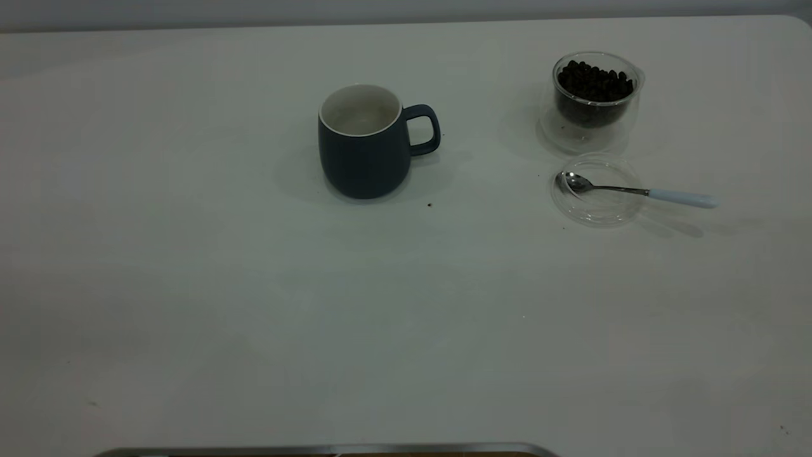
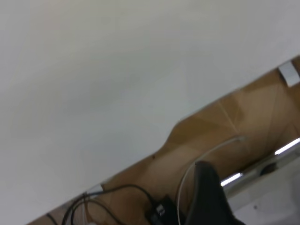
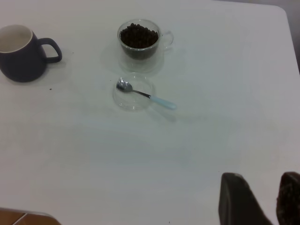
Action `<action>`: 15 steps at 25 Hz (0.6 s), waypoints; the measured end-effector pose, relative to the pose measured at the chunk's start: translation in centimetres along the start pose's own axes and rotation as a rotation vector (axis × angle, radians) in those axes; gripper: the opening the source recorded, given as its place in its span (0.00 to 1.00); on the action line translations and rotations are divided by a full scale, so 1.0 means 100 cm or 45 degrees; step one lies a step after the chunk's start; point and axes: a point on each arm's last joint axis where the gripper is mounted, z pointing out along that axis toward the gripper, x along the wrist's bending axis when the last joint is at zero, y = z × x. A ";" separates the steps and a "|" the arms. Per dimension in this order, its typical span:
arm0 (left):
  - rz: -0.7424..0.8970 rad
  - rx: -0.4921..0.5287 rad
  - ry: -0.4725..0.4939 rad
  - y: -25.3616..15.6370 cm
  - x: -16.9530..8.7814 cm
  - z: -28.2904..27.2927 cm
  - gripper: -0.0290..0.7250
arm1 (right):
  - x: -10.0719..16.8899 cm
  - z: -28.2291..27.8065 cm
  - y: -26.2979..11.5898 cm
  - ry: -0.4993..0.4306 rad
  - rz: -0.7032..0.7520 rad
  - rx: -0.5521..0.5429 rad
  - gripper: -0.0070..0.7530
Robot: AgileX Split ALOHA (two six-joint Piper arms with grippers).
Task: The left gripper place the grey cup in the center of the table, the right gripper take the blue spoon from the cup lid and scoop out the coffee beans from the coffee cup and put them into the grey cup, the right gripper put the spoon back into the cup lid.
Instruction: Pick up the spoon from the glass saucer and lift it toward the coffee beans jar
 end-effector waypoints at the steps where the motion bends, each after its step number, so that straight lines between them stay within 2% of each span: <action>1: 0.000 -0.012 0.000 -0.001 0.000 -0.001 0.77 | 0.000 0.000 0.000 0.000 0.000 0.000 0.33; 9: -0.031 -0.082 0.020 -0.007 0.000 -0.006 0.77 | 0.000 0.000 0.000 0.000 0.000 0.000 0.33; 15: -0.297 -0.074 0.225 -0.008 0.003 -0.007 0.77 | 0.000 0.000 0.000 0.000 0.000 0.000 0.33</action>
